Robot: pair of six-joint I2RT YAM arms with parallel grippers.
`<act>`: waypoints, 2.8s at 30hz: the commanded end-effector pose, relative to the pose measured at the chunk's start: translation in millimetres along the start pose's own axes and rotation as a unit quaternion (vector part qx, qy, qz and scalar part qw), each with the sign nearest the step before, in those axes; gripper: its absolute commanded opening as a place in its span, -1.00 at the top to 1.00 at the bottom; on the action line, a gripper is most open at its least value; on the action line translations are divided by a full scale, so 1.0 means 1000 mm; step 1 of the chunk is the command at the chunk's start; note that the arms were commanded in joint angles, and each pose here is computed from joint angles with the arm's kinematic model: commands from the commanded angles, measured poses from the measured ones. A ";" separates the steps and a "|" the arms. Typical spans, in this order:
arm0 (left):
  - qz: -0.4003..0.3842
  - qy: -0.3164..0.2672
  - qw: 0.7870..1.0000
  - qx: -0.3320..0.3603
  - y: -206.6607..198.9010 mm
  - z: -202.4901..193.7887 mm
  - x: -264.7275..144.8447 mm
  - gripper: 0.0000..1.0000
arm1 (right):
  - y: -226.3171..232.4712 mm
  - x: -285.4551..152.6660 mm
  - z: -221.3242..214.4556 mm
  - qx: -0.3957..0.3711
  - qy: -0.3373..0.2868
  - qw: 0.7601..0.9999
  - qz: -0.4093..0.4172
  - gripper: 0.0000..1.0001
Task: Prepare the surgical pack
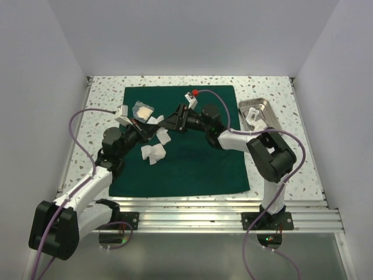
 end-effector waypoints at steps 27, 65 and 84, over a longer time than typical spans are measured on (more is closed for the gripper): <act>0.260 0.071 0.960 0.071 0.064 -0.026 -0.008 -0.88 | -0.022 -0.208 0.109 -0.068 -0.282 0.885 -0.365 1.00; 0.328 0.230 0.900 0.173 0.085 -0.093 0.004 -0.61 | -0.066 -0.321 0.116 -0.011 -0.311 0.721 -0.619 -0.55; 0.320 0.196 0.904 0.203 0.050 -0.068 0.017 1.00 | -0.037 -0.272 0.103 -0.064 -0.240 0.826 -0.506 -0.54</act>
Point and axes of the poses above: each gripper's point midway between its finger pads, its own x axis out along the fingers, its own y axis along the line the jaws close on, z = x × y, the point moved 9 cm from there along -x, back along the fingers, and after that the axes turned 5 degrees about x, right-handed, at the moved point
